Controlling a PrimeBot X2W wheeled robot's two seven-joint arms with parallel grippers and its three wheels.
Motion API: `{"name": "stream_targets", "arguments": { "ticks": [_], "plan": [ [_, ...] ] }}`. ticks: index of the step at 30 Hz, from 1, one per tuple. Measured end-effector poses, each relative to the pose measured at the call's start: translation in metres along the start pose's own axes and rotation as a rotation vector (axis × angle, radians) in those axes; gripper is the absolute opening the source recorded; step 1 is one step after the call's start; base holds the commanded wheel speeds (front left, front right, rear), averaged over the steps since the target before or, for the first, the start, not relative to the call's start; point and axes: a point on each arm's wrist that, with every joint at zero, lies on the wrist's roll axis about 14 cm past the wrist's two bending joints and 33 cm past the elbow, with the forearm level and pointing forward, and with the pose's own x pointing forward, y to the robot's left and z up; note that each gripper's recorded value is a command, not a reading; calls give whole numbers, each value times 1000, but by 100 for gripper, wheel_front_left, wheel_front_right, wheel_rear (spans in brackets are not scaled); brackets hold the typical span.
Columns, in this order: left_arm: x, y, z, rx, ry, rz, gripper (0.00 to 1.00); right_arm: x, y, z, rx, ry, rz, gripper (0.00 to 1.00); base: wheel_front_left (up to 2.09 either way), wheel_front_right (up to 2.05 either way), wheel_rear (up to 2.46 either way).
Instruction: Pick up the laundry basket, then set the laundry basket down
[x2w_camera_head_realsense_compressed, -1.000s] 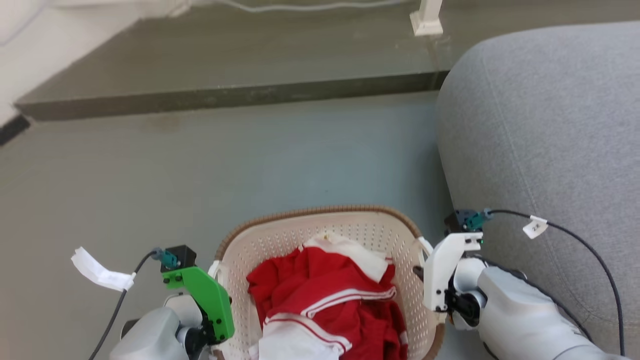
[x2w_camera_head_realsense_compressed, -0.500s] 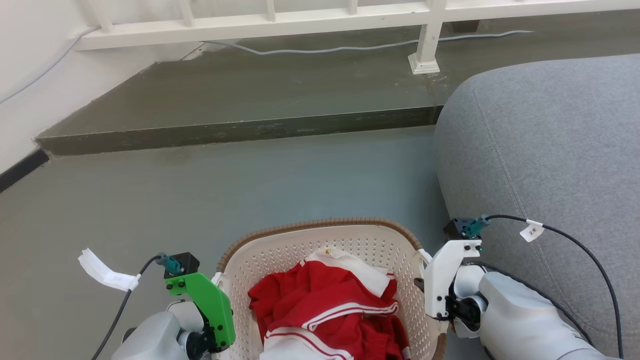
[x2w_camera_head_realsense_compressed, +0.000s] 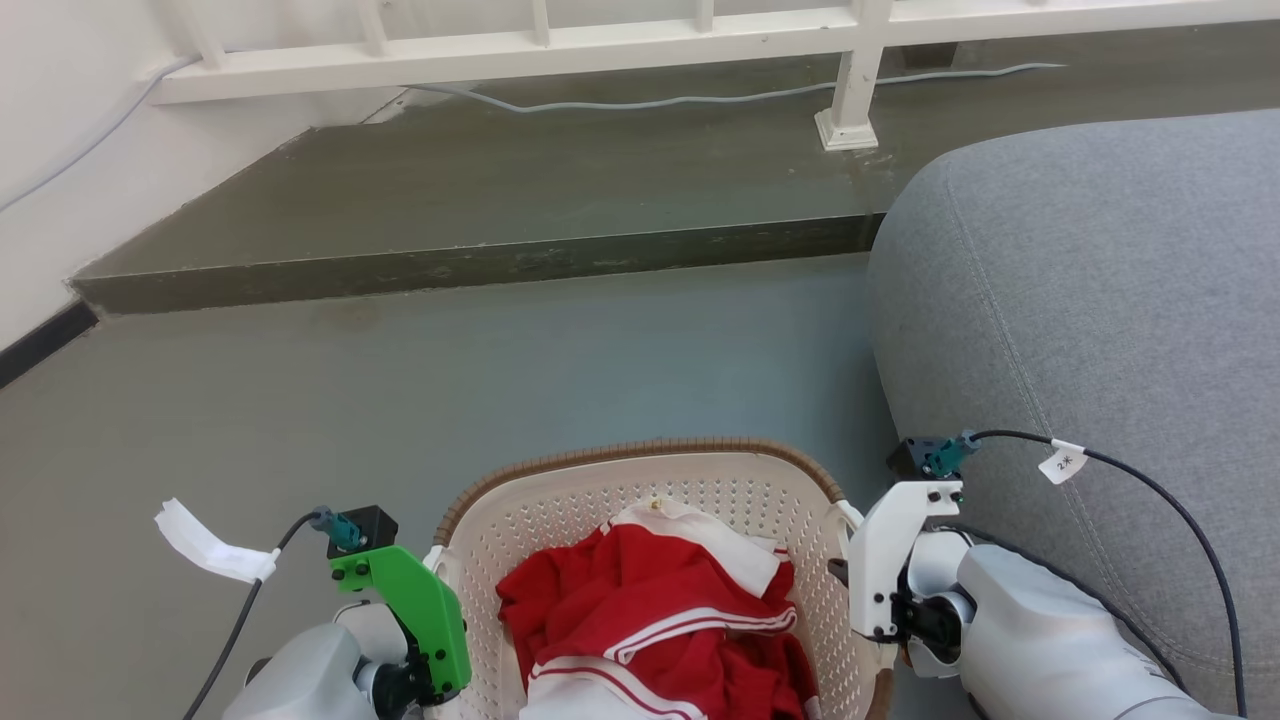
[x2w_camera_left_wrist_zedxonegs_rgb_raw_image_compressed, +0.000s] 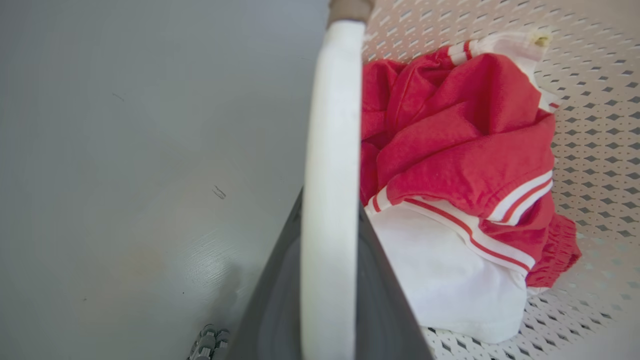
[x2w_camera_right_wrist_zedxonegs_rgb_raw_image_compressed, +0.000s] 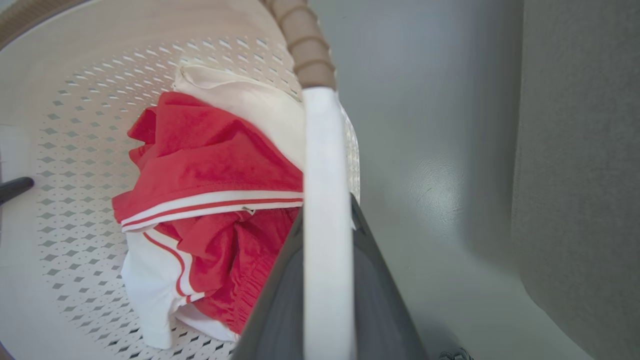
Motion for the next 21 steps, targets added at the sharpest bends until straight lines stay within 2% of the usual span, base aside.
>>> {"name": "stream_targets", "arguments": {
  "ticks": [21],
  "plan": [
    [1,0,-3,2,11,1,0,1,0,-5,-4,22,2,0,0,0,0]
  ]
}}
